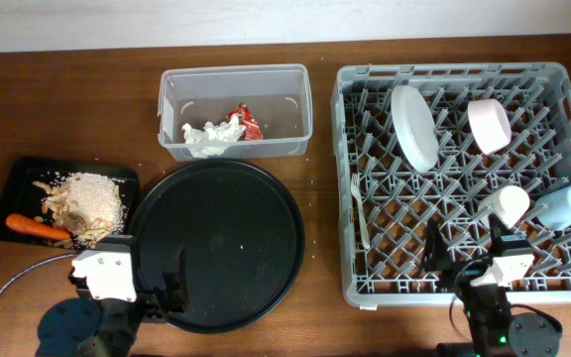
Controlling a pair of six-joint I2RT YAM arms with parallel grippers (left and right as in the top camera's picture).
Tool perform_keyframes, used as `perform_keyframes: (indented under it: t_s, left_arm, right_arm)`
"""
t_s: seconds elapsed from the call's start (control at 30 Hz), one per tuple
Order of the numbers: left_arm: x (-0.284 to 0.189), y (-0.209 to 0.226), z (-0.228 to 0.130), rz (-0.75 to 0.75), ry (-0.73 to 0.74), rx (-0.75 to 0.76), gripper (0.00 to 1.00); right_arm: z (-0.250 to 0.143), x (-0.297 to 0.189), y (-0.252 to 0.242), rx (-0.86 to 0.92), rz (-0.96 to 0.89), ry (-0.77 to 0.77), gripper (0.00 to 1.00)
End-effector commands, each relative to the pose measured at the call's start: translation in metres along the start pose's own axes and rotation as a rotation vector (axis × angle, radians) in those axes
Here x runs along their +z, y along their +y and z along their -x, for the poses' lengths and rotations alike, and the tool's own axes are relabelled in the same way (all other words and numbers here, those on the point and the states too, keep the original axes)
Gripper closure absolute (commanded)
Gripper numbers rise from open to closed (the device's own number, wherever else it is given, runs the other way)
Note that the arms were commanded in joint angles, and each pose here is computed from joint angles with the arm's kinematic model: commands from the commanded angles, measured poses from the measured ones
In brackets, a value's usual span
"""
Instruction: Sort waste into correct bins and load items into the dishwasher rack
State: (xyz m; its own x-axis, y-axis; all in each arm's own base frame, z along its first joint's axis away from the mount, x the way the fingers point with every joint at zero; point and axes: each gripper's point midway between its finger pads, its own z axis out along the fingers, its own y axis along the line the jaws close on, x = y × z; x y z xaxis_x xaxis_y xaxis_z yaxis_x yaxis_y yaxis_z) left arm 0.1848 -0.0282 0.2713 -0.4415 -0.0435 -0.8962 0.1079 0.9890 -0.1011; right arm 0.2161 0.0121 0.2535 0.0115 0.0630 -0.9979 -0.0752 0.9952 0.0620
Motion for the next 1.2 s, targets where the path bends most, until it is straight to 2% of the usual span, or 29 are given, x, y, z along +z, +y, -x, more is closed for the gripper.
perform_keyframes:
  t_s: [0.0, 0.13, 0.2, 0.27, 1.17]
  left_arm:
    - [0.001, -0.001, -0.001, -0.004, 0.000, -0.011, 0.01]
    - [0.001, -0.001, -0.001, -0.004, 0.000, -0.010, 0.01]
    - [0.001, -0.001, -0.001, -0.005, 0.000, -0.010, 0.01]
    - [0.001, -0.001, -0.001, -0.004, 0.000, -0.010, 0.01]
    - [0.000, 0.001, -0.007, 0.003, 0.020, -0.010, 0.01]
  right_arm:
    - [-0.017, 0.016, -0.001, -0.002, 0.008, -0.075, 0.02]
    - [-0.037, 0.026, -0.005, -0.018, 0.001, -0.155, 0.02]
    - [-0.057, 0.028, -0.010, -0.020, -0.023, -0.074, 0.02]
    - [-0.097, 0.028, -0.010, 0.007, -0.020, 0.092, 0.02]
    - [-0.096, 0.028, -0.010, 0.007, -0.020, 0.087, 0.02]
